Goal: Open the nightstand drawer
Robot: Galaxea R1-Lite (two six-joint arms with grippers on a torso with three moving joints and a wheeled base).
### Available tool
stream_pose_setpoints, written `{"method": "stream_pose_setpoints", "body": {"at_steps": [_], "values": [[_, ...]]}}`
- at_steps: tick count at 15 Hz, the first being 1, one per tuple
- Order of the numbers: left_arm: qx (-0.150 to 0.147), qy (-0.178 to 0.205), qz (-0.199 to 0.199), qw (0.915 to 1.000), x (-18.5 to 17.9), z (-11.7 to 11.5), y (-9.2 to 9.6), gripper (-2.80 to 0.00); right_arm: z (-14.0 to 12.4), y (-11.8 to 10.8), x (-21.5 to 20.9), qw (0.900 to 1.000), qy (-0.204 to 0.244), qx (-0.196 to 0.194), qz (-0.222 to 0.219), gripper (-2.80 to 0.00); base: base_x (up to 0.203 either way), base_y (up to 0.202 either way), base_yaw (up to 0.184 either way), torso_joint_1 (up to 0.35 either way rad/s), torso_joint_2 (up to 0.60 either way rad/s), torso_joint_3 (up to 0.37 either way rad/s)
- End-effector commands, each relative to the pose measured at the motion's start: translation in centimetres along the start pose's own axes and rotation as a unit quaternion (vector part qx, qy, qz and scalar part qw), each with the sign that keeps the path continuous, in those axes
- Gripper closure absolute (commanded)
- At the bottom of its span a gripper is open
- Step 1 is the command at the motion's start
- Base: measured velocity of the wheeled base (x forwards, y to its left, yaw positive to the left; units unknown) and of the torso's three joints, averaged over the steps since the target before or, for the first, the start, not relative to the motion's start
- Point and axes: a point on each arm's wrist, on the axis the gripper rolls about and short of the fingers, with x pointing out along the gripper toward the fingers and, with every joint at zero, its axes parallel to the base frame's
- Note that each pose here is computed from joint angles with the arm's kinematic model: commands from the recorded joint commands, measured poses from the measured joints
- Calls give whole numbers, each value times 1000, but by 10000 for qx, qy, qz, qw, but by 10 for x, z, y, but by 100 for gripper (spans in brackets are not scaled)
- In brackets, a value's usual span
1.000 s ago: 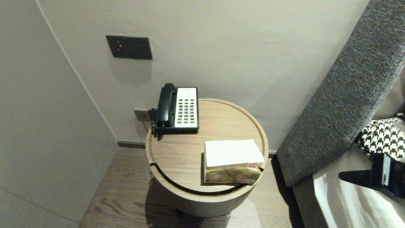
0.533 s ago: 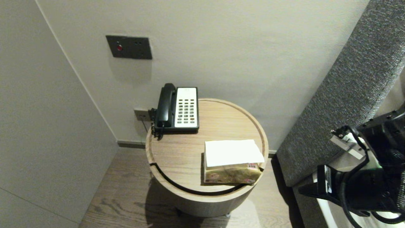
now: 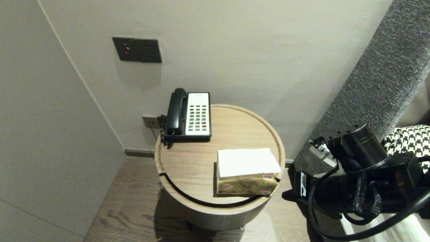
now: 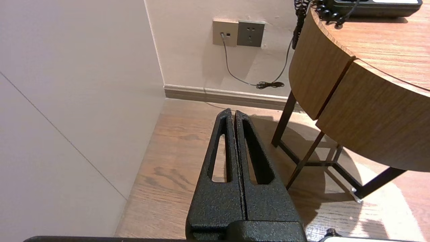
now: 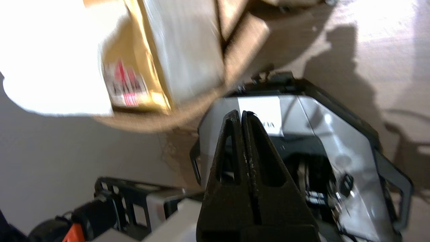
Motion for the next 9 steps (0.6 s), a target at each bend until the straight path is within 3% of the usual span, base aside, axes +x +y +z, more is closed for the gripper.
{"method": "stream_pose_setpoints", "body": {"at_steps": [1, 9], "values": [[-2, -12, 2, 10000, 0, 0, 0, 0, 3, 1, 17, 10000, 28, 13, -9, 0, 0, 0, 0, 0, 0, 0], [-2, -12, 2, 10000, 0, 0, 0, 0, 16, 12, 35, 10000, -11, 0, 44, 0, 0, 0, 0, 0, 0, 0]]}}
